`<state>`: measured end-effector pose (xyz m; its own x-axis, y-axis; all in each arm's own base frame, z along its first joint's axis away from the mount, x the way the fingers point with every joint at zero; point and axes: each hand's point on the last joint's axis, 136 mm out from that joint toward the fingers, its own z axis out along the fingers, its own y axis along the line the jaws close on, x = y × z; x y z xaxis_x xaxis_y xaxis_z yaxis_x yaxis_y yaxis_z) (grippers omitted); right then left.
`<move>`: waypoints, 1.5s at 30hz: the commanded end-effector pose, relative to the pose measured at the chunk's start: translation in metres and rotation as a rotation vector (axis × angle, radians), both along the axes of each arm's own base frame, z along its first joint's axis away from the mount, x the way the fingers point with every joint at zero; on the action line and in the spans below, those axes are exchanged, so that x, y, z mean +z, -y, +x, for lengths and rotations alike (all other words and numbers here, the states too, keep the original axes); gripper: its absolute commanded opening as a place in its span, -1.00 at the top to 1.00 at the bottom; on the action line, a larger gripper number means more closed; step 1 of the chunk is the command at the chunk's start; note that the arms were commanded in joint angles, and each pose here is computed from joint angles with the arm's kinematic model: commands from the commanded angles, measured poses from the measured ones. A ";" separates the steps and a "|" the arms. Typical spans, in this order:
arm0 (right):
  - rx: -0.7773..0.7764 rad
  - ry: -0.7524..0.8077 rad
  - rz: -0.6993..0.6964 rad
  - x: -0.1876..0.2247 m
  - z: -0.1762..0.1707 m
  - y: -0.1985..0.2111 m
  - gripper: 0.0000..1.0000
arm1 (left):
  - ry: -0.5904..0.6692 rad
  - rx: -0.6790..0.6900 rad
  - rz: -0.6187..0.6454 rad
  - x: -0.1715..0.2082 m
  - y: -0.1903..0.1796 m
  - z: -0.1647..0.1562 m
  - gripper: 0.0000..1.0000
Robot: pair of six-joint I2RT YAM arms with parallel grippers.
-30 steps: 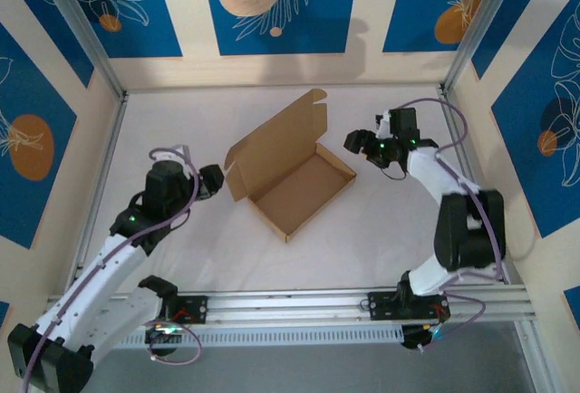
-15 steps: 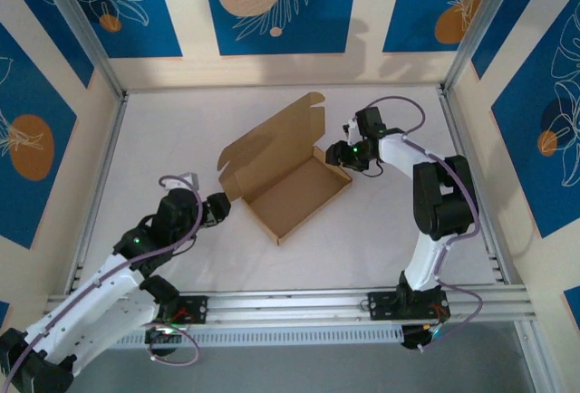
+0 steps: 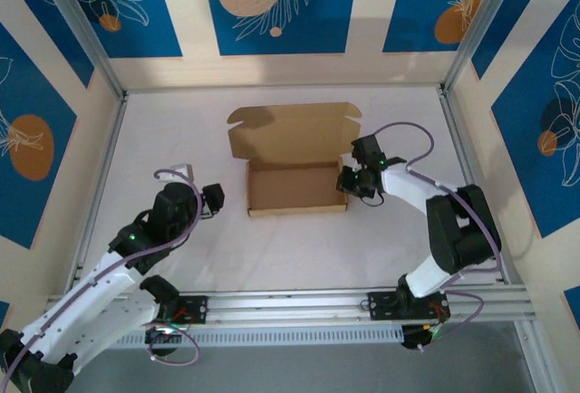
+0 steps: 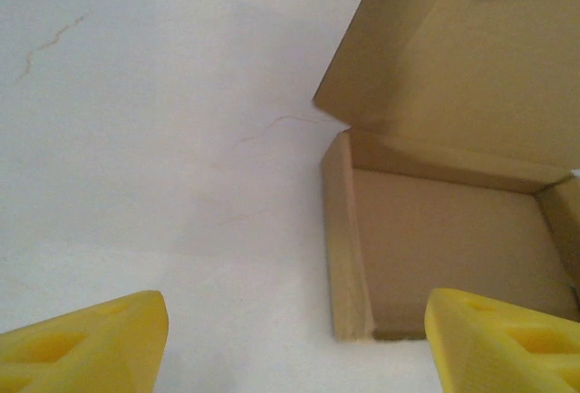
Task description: Fold the paper box
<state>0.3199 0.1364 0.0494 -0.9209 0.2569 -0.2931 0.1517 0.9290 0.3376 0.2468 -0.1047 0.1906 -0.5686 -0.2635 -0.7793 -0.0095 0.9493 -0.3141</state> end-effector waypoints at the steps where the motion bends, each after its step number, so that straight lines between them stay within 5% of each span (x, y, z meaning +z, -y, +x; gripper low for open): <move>1: -0.046 0.031 -0.044 0.007 -0.004 0.004 0.33 | 0.021 -0.045 0.085 0.004 0.007 0.011 -0.49; 12: 0.081 0.302 -0.059 0.094 -0.015 0.008 -0.47 | 0.065 -0.244 0.196 0.022 0.049 0.047 -0.28; 20: 0.135 0.421 -0.083 0.175 -0.008 0.015 -0.44 | 0.103 -0.265 0.344 0.043 0.056 0.087 -0.40; 24: 0.215 0.492 -0.140 0.222 0.010 0.012 -0.44 | 0.144 -0.208 0.250 0.072 0.043 0.111 -0.38; 28: 0.070 0.472 -0.021 0.259 0.028 0.004 -0.40 | 0.093 -0.247 0.117 0.068 0.058 0.115 -0.37; 35: -0.207 0.258 0.229 0.270 0.053 -0.011 -0.32 | 0.109 -0.118 0.039 0.071 0.039 0.129 -0.47; 37: -0.067 0.375 0.141 0.279 0.066 -0.006 -0.36 | 0.164 -0.122 0.047 0.081 0.031 0.140 -0.48; 41: 0.433 0.711 -0.049 0.282 0.068 -0.033 -0.46 | 0.465 -0.352 0.200 0.099 0.052 0.155 -0.44; 43: 0.495 0.757 -0.245 0.264 0.079 -0.012 -0.55 | 0.458 -0.450 0.284 0.087 0.058 0.171 -0.47; 45: 0.532 0.750 -0.239 0.257 0.081 0.006 -0.56 | 0.451 -0.498 0.290 0.082 0.057 0.184 -0.48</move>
<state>0.3879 0.1462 0.2896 -0.6367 -0.0787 -0.7671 -0.3422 0.9203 0.1896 0.4144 -0.1476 0.2527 -0.3361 0.0771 -0.9387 0.3712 0.9268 -0.0568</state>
